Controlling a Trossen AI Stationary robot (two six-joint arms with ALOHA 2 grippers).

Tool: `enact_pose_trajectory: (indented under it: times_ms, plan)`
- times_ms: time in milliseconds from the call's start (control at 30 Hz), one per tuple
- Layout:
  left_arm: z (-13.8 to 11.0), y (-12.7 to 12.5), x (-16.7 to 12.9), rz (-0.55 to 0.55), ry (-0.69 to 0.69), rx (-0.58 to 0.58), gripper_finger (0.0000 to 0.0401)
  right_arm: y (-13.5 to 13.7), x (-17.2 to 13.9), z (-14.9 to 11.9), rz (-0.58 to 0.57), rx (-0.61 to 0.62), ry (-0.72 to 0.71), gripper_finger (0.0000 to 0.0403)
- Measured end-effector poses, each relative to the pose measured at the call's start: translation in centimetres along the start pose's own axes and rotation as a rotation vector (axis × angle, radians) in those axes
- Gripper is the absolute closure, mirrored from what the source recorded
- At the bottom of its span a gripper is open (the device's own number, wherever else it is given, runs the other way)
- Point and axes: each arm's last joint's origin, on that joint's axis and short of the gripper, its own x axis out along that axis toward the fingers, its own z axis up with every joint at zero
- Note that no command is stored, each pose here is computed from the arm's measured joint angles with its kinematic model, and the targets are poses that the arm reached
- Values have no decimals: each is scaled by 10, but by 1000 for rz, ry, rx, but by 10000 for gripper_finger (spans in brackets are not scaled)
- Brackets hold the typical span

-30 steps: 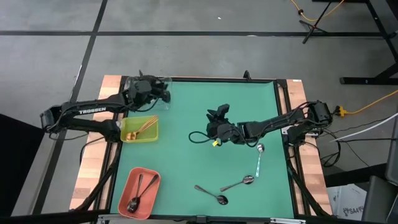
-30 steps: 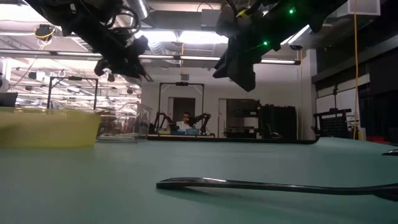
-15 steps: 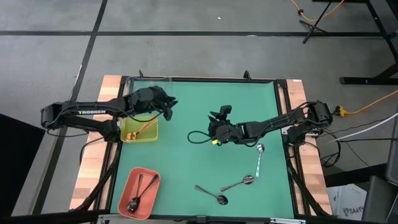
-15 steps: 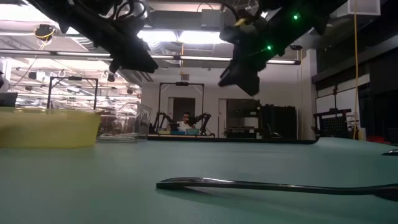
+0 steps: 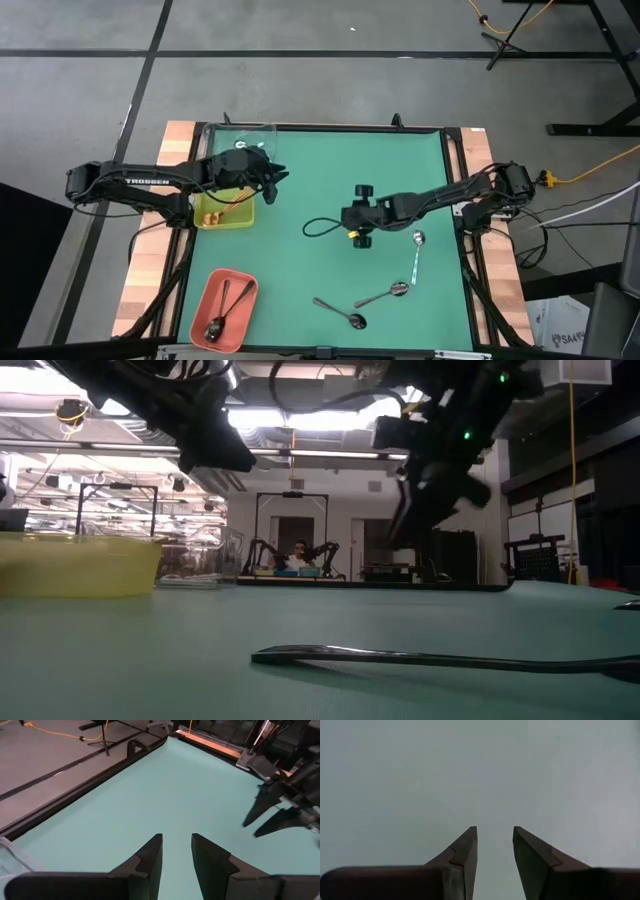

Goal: Sort silverware by color (type)
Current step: Put the black spoon into the orange bin

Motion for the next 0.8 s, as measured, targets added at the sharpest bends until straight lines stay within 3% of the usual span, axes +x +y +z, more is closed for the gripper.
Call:
enact_pose_trajectory:
  times_ms: [233, 400, 800]
  plan:
    - [-1, 1, 0, 6, 15, 3, 303, 19, -29, 6, 147, -6, 144, 288]
    - [-2, 1, 0, 6, 17, 4, 303, 45, -48, 5, 185, 1, 172, 288]
    - [-3, 1, 0, 12, 35, 8, 303, 112, -81, -15, 414, 6, 236, 288]
